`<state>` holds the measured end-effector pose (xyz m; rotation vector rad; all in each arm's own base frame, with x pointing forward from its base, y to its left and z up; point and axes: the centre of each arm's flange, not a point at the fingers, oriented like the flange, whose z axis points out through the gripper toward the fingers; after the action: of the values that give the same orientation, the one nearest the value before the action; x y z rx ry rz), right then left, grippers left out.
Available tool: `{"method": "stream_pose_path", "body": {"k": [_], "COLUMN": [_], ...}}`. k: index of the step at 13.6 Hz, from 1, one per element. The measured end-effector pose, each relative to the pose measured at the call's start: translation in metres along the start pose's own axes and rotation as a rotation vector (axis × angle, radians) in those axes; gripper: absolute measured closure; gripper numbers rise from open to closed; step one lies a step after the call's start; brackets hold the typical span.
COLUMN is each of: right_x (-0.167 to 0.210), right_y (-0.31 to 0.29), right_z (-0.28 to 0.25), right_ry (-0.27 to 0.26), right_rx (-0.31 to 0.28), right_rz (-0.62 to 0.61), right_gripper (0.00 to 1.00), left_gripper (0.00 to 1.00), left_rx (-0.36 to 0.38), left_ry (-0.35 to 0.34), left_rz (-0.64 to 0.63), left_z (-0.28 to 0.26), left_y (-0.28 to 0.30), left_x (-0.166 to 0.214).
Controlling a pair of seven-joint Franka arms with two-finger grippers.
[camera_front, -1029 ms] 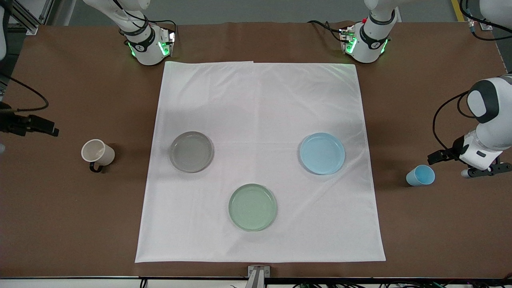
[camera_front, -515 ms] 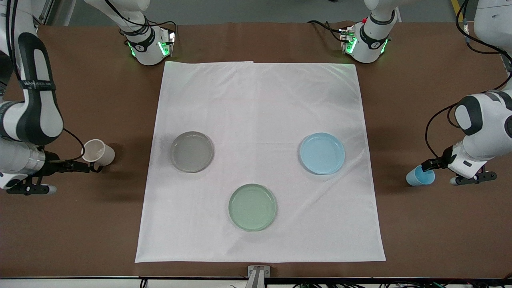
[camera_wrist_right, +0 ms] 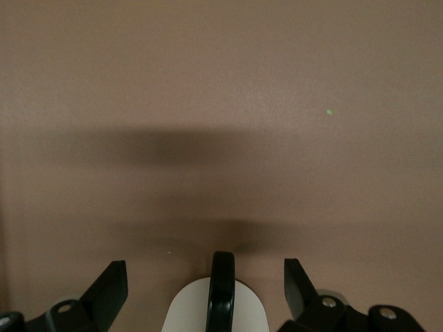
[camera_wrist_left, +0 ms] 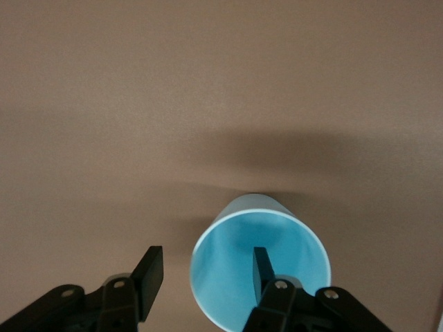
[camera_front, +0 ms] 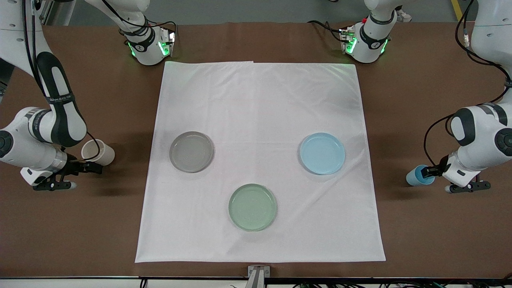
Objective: Place blue cup in blue plate and white mug in gray plate
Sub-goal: 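Grasp the mug rim with the right gripper while the left gripper lifts the cup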
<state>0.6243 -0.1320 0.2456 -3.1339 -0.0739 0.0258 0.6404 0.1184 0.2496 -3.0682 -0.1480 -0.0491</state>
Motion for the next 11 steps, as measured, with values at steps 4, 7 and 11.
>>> {"method": "stream_pose_path", "body": {"k": [4,7,11], "right_x": [-0.009,-0.014,-0.014], "right_y": [0.001,0.007,0.008], "right_z": [0.013,0.016,0.016], "right_ry": [-0.009,-0.017,-0.018], "right_rx": [0.002,0.004,0.004], "right_rz": [-0.013,-0.010,-0.009], "right_gripper": [0.15,0.39,0.50], "left_gripper": [0.67,0.84,0.96], "left_rx": [-0.003,-0.005,-0.011], "left_ry": [-0.003,-0.005,-0.005], "left_rz": [-0.013,-0.013,-0.002], "left_z": [0.010,0.012,-0.016], "left_y": [-0.009,-0.007,0.010], "left_x": [-0.001,-0.001,0.004]}}
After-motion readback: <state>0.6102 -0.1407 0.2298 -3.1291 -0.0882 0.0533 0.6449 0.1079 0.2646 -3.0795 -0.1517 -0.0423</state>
